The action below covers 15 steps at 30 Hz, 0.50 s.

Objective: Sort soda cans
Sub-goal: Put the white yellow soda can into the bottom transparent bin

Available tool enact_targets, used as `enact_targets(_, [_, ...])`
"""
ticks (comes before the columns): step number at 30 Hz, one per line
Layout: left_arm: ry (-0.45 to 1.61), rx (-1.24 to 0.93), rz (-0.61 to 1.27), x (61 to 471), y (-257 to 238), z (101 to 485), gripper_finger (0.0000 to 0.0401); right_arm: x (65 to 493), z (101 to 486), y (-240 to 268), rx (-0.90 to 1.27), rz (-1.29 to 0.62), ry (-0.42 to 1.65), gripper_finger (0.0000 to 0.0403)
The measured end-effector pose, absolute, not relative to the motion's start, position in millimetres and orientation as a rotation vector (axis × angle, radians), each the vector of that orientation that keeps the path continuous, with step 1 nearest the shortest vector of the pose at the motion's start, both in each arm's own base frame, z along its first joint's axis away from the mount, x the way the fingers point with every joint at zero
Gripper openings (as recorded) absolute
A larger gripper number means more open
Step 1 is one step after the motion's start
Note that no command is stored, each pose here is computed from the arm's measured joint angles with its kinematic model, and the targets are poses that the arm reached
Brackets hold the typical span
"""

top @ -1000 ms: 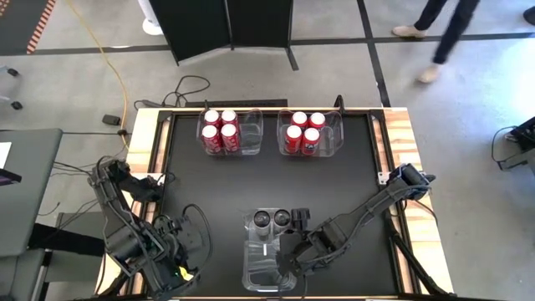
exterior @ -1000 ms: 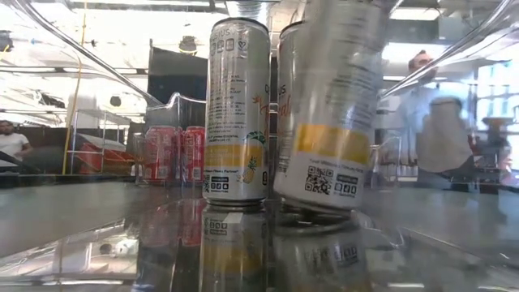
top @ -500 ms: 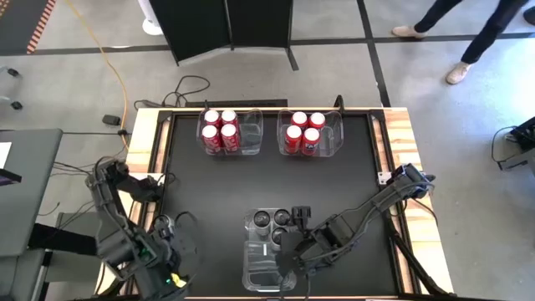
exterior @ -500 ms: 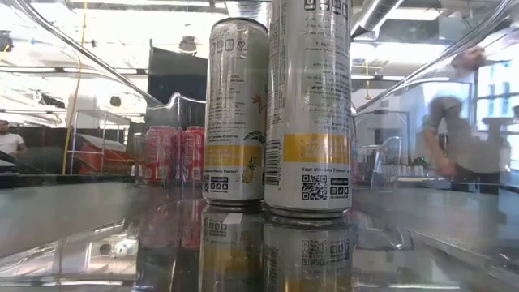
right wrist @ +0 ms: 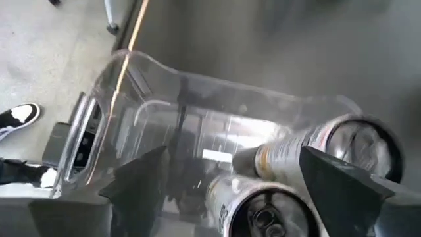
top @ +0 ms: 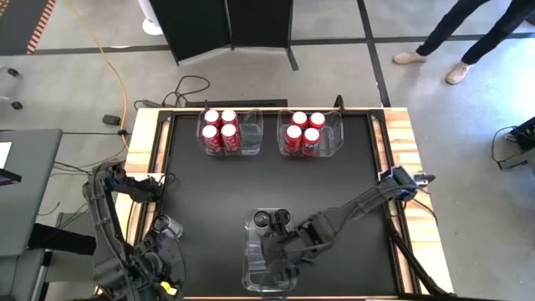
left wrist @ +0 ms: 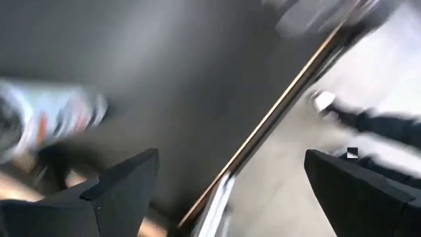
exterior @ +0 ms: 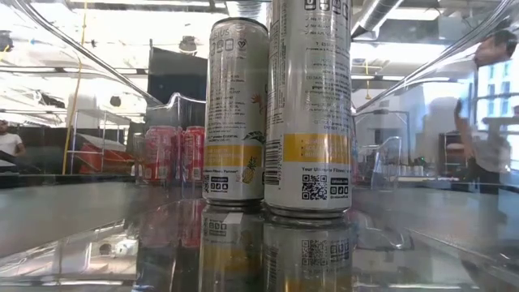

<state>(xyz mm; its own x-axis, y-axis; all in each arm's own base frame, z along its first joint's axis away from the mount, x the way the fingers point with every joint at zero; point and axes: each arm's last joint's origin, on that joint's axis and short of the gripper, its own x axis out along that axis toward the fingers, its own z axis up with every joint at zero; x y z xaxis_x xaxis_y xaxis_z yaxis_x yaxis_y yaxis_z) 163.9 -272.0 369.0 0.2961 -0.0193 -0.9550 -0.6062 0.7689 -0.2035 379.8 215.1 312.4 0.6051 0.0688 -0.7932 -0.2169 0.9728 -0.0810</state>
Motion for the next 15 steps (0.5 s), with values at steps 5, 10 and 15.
enact_targets(5, [1.390, -0.604, 0.458, 152, -279, 353, 0.0375, 388, 296, 207, -0.130, 0.098, 0.978, 0.0325])
enact_targets(10, [1.407, -0.614, 0.474, 148, -281, 351, 0.0375, 391, 293, 201, -0.125, 0.070, 1.000, 0.0293])
enact_targets(15, [1.406, -0.619, 0.479, 148, -281, 351, 0.0375, 386, 283, 202, -0.191, 0.067, 1.086, 0.0286])
